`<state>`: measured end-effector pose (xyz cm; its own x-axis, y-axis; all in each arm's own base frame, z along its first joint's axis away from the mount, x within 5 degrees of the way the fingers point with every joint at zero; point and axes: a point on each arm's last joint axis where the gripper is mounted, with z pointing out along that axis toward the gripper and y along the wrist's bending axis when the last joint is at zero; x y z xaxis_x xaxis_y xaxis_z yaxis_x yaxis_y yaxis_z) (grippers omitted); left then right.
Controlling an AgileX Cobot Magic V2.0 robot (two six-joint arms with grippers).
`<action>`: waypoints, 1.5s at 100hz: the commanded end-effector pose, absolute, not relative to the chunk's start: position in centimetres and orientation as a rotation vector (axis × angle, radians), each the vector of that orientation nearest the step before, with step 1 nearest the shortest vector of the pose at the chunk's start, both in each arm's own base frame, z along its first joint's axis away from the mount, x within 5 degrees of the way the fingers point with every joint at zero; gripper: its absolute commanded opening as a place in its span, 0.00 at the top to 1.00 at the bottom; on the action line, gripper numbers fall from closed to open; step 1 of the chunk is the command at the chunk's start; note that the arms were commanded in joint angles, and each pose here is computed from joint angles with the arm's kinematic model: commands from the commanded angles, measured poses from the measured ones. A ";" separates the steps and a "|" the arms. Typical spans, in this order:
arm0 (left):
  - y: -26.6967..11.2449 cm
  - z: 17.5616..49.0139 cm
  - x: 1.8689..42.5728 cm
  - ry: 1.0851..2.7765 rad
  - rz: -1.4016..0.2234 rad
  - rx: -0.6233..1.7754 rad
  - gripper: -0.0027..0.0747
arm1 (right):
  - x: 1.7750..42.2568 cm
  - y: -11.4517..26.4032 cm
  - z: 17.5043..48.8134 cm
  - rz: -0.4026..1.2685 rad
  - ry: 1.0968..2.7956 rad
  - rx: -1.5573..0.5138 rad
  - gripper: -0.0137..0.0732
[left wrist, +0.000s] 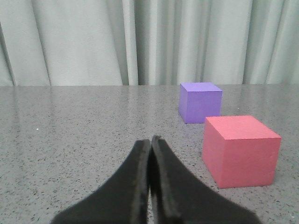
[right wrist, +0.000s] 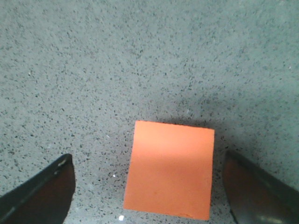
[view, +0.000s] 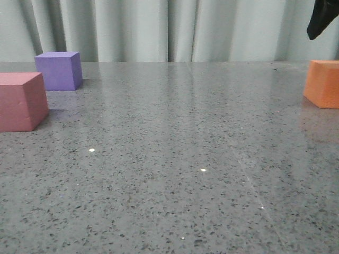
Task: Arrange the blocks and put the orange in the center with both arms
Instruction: 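Lower the right gripper and grasp the orange cube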
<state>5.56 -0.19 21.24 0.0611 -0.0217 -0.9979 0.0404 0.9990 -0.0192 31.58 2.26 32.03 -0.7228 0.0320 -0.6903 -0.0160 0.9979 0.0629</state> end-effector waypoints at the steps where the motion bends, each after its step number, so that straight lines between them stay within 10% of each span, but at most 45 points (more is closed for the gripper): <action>1: -0.4 20.2 5.5 1.458 -0.070 0.025 0.99 | 31.9 2.0 34.1 0.068 2.262 0.005 0.11; 109: -0.4 20.2 5.5 1.458 -0.070 0.025 0.99 | 34.6 1.0 29.3 0.062 2.425 0.065 0.12; 136: -0.4 20.2 5.5 1.458 -0.070 0.025 0.99 | 34.8 1.1 29.6 0.073 2.416 0.072 0.54; 150: -0.4 20.2 5.5 1.458 -0.070 0.025 0.99 | 34.8 1.6 31.2 0.146 2.436 0.105 0.56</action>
<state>5.56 -0.19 21.24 0.0611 -0.0210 -0.9979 0.0404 0.9990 -0.0186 34.78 1.36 27.64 -0.8222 0.0825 -0.5632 0.0414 0.9955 0.0854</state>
